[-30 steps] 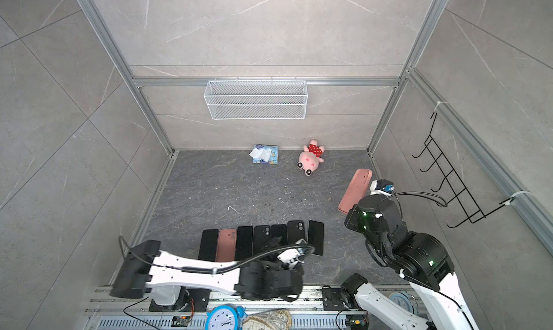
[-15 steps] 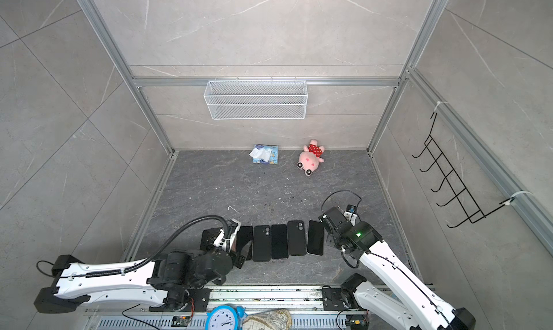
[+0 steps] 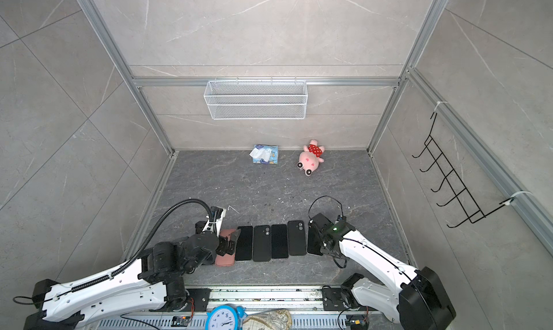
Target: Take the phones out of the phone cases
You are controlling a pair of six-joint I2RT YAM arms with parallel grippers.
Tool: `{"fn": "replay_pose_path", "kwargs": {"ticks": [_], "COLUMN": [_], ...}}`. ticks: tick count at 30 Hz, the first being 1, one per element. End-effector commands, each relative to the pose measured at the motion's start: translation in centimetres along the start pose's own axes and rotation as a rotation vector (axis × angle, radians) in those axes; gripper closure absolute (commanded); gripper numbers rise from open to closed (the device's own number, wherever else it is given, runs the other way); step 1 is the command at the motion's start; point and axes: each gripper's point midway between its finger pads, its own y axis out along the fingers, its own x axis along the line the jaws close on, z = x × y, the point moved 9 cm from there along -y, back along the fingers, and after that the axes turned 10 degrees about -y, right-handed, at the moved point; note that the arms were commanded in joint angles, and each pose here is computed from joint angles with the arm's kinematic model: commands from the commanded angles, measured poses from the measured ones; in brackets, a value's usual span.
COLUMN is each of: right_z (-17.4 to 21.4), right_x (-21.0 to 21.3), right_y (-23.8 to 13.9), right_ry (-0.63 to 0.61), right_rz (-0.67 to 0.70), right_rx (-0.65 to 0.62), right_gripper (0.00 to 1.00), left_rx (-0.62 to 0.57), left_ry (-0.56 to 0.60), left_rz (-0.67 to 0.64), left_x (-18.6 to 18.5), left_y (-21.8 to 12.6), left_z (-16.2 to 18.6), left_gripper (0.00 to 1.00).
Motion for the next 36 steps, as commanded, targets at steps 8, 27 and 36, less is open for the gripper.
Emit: {"fn": "replay_pose_path", "kwargs": {"ticks": [8, 27, 36], "right_z": [-1.1, -4.1, -6.8], "right_x": [1.1, 0.9, -0.5], "right_y": [1.3, -1.7, 2.4], "right_ry": [0.01, 0.122, 0.196], "right_rz": [0.168, 0.045, 0.061], "right_rx": [0.008, -0.153, -0.041], "right_gripper": [0.92, 0.25, 0.61], "left_rx": [0.05, 0.073, 0.049], "left_ry": [-0.038, -0.077, -0.108], "left_rz": [0.108, 0.161, 0.164], "left_x": [-1.3, -1.0, 0.2], "left_y": [2.3, 2.5, 0.7], "left_z": [-0.4, -0.1, -0.2], "left_gripper": [0.0, 0.0, 0.0]}}
